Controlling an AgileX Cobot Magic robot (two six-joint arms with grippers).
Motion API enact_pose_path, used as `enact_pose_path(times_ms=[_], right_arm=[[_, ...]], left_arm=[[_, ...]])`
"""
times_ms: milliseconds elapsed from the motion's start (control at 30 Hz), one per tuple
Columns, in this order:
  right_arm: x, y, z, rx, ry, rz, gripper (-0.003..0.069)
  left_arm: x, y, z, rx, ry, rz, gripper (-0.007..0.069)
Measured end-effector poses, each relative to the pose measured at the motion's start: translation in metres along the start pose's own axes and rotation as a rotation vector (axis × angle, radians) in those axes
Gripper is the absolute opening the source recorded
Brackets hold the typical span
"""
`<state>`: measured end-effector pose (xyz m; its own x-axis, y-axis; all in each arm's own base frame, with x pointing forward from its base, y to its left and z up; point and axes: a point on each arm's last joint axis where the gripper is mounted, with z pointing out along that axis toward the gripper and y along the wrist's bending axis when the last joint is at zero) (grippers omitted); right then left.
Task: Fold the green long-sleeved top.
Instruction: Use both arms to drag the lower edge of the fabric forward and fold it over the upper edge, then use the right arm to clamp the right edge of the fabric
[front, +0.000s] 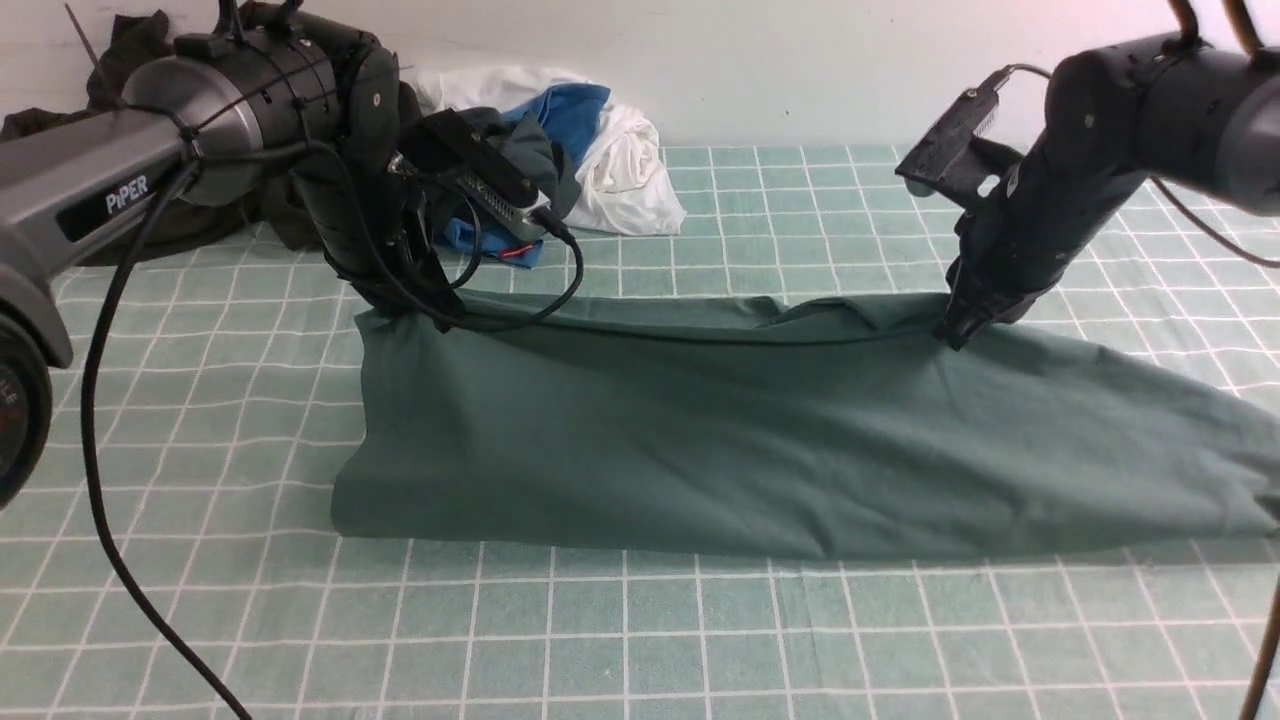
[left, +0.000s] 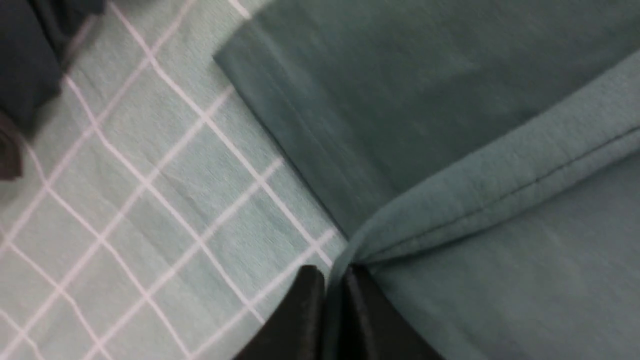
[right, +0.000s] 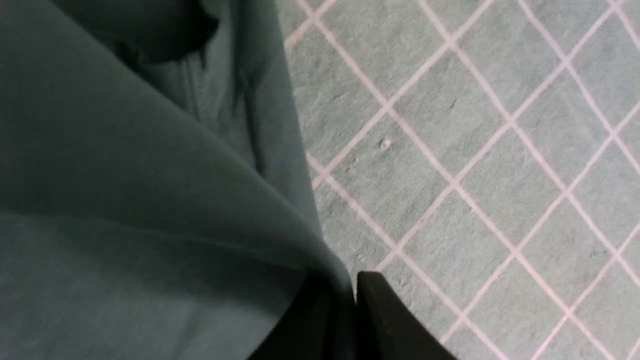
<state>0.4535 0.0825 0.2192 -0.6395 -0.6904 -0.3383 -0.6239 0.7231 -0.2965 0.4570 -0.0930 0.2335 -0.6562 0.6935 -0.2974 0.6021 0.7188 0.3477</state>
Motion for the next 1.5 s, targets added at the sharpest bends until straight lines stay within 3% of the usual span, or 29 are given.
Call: enact_pose_path(times_ms=[167, 300, 400, 567, 700, 867, 1100, 1500], right_arm=[[0.002, -0.010, 0.009, 0.032, -0.042, 0.116, 0.0183], [0.001, -0.018, 0.010, 0.063, -0.090, 0.226, 0.0288], [0.001, -0.014, 0.006, 0.037, -0.070, 0.260, 0.0325], [-0.011, 0.018, -0.009, -0.114, -0.041, 0.226, 0.0334], [-0.022, 0.033, -0.011, -0.171, -0.089, 0.196, 0.0333], [-0.025, 0.032, -0.011, -0.163, -0.121, 0.203, 0.0333], [-0.025, 0.031, -0.011, -0.156, -0.126, 0.189, 0.0333], [-0.023, 0.029, -0.010, -0.125, -0.112, 0.150, 0.0333]], left_arm=[[-0.004, 0.006, 0.002, -0.063, -0.044, -0.007, 0.0107], [-0.005, 0.007, 0.009, -0.087, -0.053, -0.046, 0.0215], [-0.004, 0.007, 0.008, -0.086, -0.042, -0.081, 0.0285], [0.003, 0.008, -0.012, -0.063, 0.036, -0.132, 0.0325], [0.007, 0.008, -0.019, -0.041, 0.071, -0.152, 0.0325], [0.015, 0.007, -0.008, 0.036, 0.112, -0.163, 0.0325], [0.012, -0.008, 0.037, 0.164, 0.069, 0.027, 0.0325], [0.009, -0.015, 0.072, 0.157, 0.017, 0.057, 0.0325]])
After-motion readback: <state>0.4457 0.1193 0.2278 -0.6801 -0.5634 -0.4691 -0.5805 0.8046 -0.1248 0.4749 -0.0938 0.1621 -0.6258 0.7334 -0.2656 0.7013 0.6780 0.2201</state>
